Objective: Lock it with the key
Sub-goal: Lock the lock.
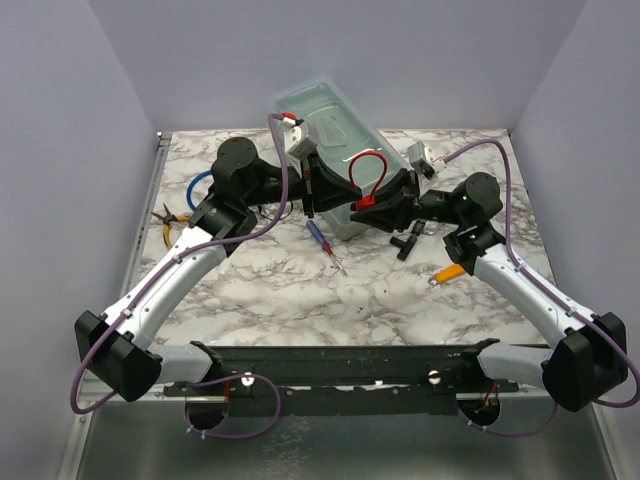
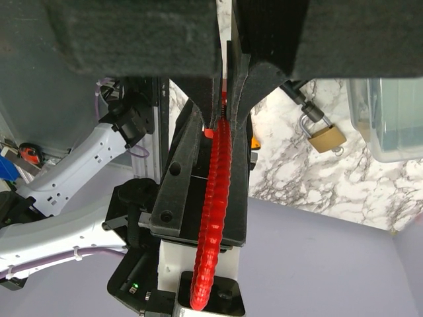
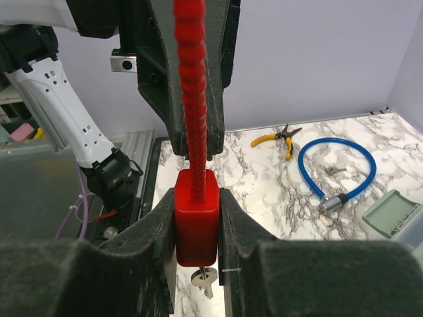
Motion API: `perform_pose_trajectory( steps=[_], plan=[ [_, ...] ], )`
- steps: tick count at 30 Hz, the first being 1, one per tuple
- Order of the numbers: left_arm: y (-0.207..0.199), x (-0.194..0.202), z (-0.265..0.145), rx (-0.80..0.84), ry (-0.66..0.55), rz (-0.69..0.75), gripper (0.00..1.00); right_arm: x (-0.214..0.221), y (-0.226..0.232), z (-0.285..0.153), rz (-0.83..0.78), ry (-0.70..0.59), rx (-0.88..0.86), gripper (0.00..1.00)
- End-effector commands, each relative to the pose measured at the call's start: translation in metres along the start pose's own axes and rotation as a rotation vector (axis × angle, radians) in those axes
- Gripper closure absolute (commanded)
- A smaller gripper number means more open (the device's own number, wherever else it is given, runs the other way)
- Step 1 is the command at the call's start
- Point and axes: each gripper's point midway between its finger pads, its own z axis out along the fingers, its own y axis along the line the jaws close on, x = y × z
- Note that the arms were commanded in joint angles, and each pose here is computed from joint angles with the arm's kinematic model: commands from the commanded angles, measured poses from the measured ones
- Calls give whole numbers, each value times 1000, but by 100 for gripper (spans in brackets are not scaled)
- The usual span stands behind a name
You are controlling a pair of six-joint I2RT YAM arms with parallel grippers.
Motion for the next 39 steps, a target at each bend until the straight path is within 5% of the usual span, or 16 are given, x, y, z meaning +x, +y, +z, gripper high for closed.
perform_pose_trajectory(
  steps=[1,18,23,26,29,39],
  plan=[
    [-3,28,-3,22,78,-82,100,-27,3,5,-83,-76,3,100],
    [2,79,-7,8,148,-195,100,-57,-2,13,-107,-124,-5,100],
    [-2,68,-7,21,138,-186,98,-45,-3,13,-100,-95,-10,100],
    [3,53,-12,0,141,-138,65,-33,-4,11,-81,-71,-3,100],
    [9,27,-23,-18,122,-100,45,-23,-4,8,-65,-47,5,100],
    [-2,-14,-22,70,48,-104,18,-2,0,8,29,-23,-38,100]
  ],
)
